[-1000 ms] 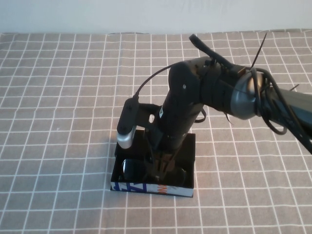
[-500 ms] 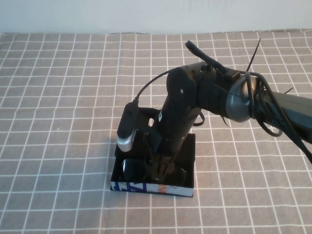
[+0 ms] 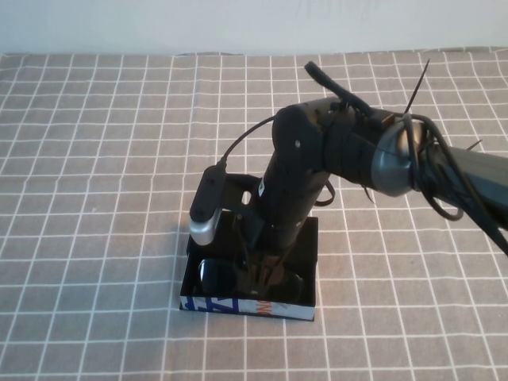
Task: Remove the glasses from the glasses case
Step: Pick up the glasses from the glasses case
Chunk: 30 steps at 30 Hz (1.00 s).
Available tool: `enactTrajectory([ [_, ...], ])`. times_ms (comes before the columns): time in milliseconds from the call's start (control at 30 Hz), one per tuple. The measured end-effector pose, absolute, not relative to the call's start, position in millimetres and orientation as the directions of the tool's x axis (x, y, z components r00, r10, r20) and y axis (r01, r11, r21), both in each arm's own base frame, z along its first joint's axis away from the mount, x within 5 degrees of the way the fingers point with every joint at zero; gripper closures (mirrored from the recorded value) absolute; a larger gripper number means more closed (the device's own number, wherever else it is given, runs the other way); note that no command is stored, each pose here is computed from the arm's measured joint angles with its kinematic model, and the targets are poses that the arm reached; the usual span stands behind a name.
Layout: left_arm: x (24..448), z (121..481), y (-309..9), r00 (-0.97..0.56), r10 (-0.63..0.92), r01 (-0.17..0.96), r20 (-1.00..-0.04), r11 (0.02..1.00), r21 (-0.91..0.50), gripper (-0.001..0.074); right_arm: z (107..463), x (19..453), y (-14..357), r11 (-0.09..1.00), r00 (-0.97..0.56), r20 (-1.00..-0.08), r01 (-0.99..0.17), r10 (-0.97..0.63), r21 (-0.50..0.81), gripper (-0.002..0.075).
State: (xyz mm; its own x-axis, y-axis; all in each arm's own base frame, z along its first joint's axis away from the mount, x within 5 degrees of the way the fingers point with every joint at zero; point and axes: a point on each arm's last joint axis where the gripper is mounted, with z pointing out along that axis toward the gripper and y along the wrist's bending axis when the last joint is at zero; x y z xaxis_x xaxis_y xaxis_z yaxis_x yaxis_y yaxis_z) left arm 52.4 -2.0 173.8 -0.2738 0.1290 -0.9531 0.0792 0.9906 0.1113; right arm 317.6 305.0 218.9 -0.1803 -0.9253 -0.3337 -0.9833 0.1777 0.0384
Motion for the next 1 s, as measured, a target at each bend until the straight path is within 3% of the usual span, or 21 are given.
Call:
enactTrajectory([
  [1000,52,174,-2,-0.274,0.129,0.079,-0.953,0.991,0.111,0.0739,210,322,307,0.185,-0.182,-0.329,-0.983,-0.926,0.025,0.0344],
])
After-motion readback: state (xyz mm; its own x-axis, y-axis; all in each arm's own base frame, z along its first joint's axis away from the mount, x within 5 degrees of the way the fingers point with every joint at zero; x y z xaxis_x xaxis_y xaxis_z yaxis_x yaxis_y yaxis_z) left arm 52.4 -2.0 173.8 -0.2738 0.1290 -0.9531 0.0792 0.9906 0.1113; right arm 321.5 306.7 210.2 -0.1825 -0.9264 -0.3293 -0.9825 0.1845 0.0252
